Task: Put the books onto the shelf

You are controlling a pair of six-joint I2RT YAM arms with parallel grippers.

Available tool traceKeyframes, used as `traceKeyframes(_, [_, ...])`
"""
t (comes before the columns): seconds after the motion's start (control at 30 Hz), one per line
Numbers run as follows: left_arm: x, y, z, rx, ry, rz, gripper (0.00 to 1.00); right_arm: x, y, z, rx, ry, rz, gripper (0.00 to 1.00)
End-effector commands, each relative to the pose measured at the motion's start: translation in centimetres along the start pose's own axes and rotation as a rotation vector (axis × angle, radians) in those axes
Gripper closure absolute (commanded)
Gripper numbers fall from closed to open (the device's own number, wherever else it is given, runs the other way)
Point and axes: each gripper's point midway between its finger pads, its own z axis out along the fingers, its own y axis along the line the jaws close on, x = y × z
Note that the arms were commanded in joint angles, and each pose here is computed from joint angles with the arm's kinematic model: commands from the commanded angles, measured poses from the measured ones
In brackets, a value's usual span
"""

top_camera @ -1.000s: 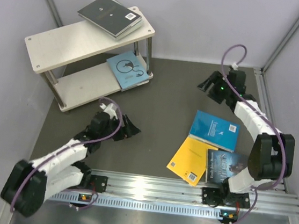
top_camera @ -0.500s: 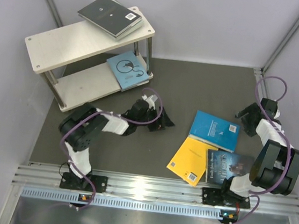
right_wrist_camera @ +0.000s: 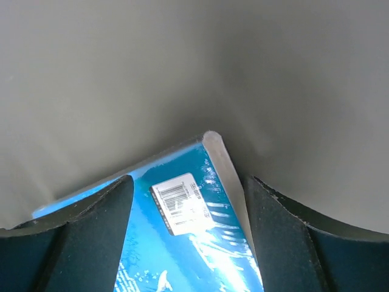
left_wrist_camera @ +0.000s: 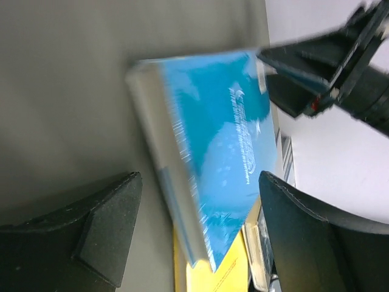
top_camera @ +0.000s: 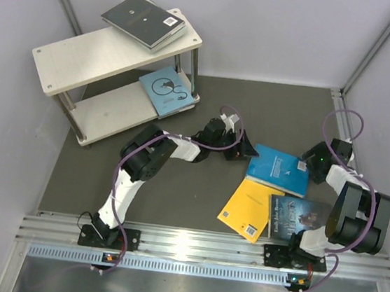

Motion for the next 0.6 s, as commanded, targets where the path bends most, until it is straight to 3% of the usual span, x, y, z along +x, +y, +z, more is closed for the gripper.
traceKeyframes(0.0, [3.5, 0.7, 1.1, -0.024, 0.115, 0.042, 0.16, 8.1, -0.2, 1.3, -0.008, 0.225, -0.040, 0.27])
traceKeyframes(0.1, [5.4, 1.3, 0.8, 0.001, 0.162, 0.021, 0.17, 9.4, 0.9, 1.1, 0.024, 0.202, -0.126, 0.28])
traceKeyframes(0.27, [6.9, 1.2, 0.0, 0.083, 0.170, -0.028, 0.31, 9.4, 1.8, 0.7, -0.004, 0.197, -0.139, 0.32])
traceKeyframes(0.33, [7.4, 1.4, -0.4, 0.091, 0.170, -0.050, 0.44, 9.7, 2.2, 0.6, -0.016, 0.204, -0.147, 0.32])
traceKeyframes(0.37, [7.3, 1.2, -0.5, 0.098, 0.163, -0.050, 0.61, 9.9, 2.5, 0.6, -0.024, 0.207, -0.155, 0.33])
traceKeyframes(0.43, [7.2, 1.0, -0.8, 0.100, 0.153, -0.049, 0.79, 10.0, 2.8, 0.6, -0.031, 0.209, -0.164, 0.33])
traceKeyframes(0.47, [7.0, 0.8, -1.0, 0.103, 0.145, -0.047, 0.98, 10.2, 3.0, 0.5, -0.036, 0.212, -0.171, 0.33])
traceKeyframes(0.57, [6.8, 0.2, -2.2, 0.112, 0.125, -0.041, 1.00, 9.6, 3.9, 0.0, -0.059, 0.195, -0.188, 0.32])
